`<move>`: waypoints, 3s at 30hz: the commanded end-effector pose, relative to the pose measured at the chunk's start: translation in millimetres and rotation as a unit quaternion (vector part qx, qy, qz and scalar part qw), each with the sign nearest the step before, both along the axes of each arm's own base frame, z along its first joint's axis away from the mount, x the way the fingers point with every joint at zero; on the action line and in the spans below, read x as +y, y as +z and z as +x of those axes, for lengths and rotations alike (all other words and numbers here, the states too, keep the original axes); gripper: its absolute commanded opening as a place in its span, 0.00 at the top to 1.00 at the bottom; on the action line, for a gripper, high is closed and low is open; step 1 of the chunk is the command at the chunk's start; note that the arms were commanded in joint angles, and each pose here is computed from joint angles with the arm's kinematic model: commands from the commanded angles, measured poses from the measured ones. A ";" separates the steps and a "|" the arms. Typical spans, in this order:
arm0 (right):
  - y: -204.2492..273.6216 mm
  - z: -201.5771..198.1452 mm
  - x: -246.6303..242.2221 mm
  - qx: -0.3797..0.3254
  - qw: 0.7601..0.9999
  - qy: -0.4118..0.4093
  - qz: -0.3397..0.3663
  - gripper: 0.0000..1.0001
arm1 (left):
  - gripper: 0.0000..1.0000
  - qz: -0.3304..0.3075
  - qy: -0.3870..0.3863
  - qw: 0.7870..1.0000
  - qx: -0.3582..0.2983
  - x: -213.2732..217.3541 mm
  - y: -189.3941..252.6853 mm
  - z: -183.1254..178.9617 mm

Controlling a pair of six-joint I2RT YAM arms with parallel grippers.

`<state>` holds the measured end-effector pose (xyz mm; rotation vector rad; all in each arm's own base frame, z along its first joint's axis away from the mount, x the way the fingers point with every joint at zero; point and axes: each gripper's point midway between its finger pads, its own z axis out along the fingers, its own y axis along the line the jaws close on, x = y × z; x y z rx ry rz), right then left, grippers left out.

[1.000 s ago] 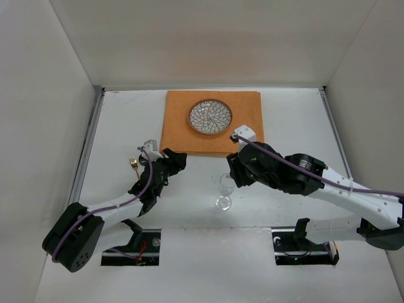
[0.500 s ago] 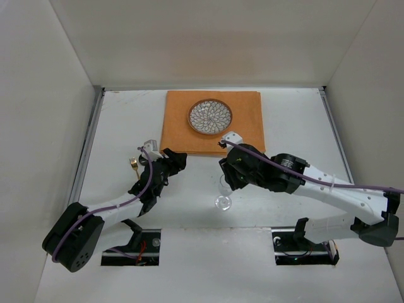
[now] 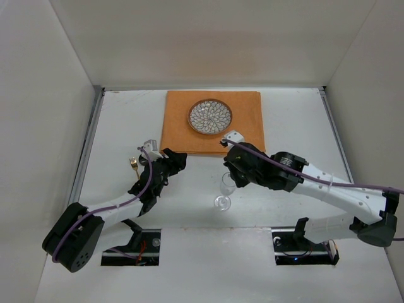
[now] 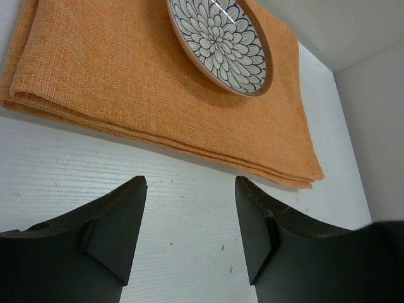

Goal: Set the dinner table for one person

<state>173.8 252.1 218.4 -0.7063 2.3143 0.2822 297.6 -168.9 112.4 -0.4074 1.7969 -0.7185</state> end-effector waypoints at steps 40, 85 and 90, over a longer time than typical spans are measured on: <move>130.7 364.3 -118.7 -0.250 0.921 -0.285 0.085 0.84 | 0.44 -0.019 -0.012 1.000 -0.018 -11.1 11.1 0.2; 125.0 417.2 -107.2 -0.244 0.928 -0.267 0.089 0.35 | 0.44 -0.014 -0.016 1.000 0.002 -17.3 -4.7 5.7; 157.8 402.2 -109.1 -0.264 0.920 -0.267 0.115 0.35 | 0.44 -0.011 -0.003 1.000 -0.002 -8.5 -3.0 7.6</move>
